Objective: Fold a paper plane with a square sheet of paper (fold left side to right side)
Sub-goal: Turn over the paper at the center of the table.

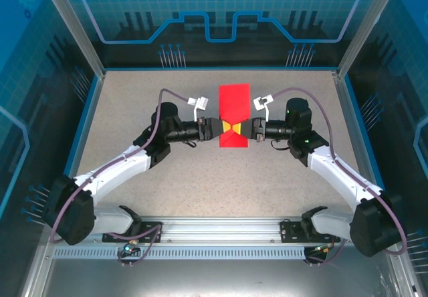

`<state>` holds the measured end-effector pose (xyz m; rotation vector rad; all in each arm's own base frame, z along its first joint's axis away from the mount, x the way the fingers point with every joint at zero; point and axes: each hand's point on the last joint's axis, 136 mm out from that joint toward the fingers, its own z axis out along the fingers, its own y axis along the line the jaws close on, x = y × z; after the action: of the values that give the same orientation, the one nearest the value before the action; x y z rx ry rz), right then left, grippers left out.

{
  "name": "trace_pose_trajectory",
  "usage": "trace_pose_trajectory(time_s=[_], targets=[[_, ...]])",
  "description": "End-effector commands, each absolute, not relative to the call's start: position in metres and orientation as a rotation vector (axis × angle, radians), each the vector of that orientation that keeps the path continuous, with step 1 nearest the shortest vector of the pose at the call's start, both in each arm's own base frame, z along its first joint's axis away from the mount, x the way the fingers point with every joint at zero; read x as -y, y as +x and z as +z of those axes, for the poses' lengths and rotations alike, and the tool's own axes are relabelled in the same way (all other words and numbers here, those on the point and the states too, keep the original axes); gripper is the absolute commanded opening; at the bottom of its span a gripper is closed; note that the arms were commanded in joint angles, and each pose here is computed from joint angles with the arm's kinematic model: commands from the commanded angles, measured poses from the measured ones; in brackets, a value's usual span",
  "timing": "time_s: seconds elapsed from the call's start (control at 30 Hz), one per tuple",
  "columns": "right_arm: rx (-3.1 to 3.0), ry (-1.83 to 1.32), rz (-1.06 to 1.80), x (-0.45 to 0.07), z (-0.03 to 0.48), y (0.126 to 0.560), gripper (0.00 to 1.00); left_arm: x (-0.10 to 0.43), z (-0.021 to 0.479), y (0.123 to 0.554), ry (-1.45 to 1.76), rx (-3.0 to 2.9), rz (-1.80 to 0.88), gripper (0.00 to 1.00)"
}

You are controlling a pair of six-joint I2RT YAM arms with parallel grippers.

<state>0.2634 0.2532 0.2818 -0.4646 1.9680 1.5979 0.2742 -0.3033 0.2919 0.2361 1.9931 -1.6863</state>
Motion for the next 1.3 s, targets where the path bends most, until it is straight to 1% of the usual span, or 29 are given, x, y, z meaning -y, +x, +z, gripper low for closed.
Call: trace_pose_trajectory(time_s=[0.0,0.2,0.3,0.4,0.47,0.53,0.63,0.7,0.77,0.83,0.97,1.07,1.17,1.27], targets=[[-1.942,-0.480,1.586,-0.255,0.295,0.260,0.11,0.299,0.307,0.270,0.258,-1.939,-1.660,0.29],[-1.957,-0.474,1.569,-0.253,0.292,0.259,0.20,0.298,0.301,0.272,0.239,-1.967,-1.635,0.12],[-1.976,-0.476,1.526,-0.249,0.290,0.258,0.25,0.297,0.294,0.274,0.236,-2.000,-1.587,0.08],[-2.017,-0.461,1.446,-0.239,0.284,0.258,0.33,0.292,0.281,0.275,0.235,-2.067,-1.485,0.06],[-2.104,-0.420,1.279,-0.224,0.272,0.262,0.40,0.284,0.265,0.276,0.233,-2.148,-1.328,0.04],[-2.202,-0.383,1.091,-0.204,0.257,0.265,0.45,0.275,0.249,0.276,0.251,-2.226,-1.155,0.04],[-2.330,-0.263,0.812,-0.163,0.231,0.271,0.52,0.255,0.224,0.275,0.271,-2.326,-0.813,0.01],[-2.392,-0.119,0.633,-0.125,0.215,0.275,0.58,0.241,0.208,0.274,0.283,-2.392,-0.579,0.00],[-2.417,-0.001,0.505,-0.094,0.205,0.273,0.65,0.227,0.195,0.274,0.259,-2.460,-0.395,0.00],[-2.410,0.098,0.416,-0.068,0.199,0.269,0.73,0.211,0.179,0.274,0.202,-2.523,-0.221,0.00],[-2.363,0.230,0.302,-0.031,0.192,0.256,0.91,0.182,0.164,0.271,0.098,-2.565,0.141,0.00],[-2.337,0.248,0.262,-0.018,0.191,0.249,0.99,0.175,0.152,0.271,0.082,-2.601,0.366,0.00],[-2.342,0.259,0.238,-0.011,0.192,0.246,0.99,0.187,0.138,0.272,0.093,-2.658,0.469,0.00],[-2.352,0.264,0.235,-0.009,0.190,0.245,0.99,0.209,0.115,0.271,0.167,-2.749,0.496,0.00]])
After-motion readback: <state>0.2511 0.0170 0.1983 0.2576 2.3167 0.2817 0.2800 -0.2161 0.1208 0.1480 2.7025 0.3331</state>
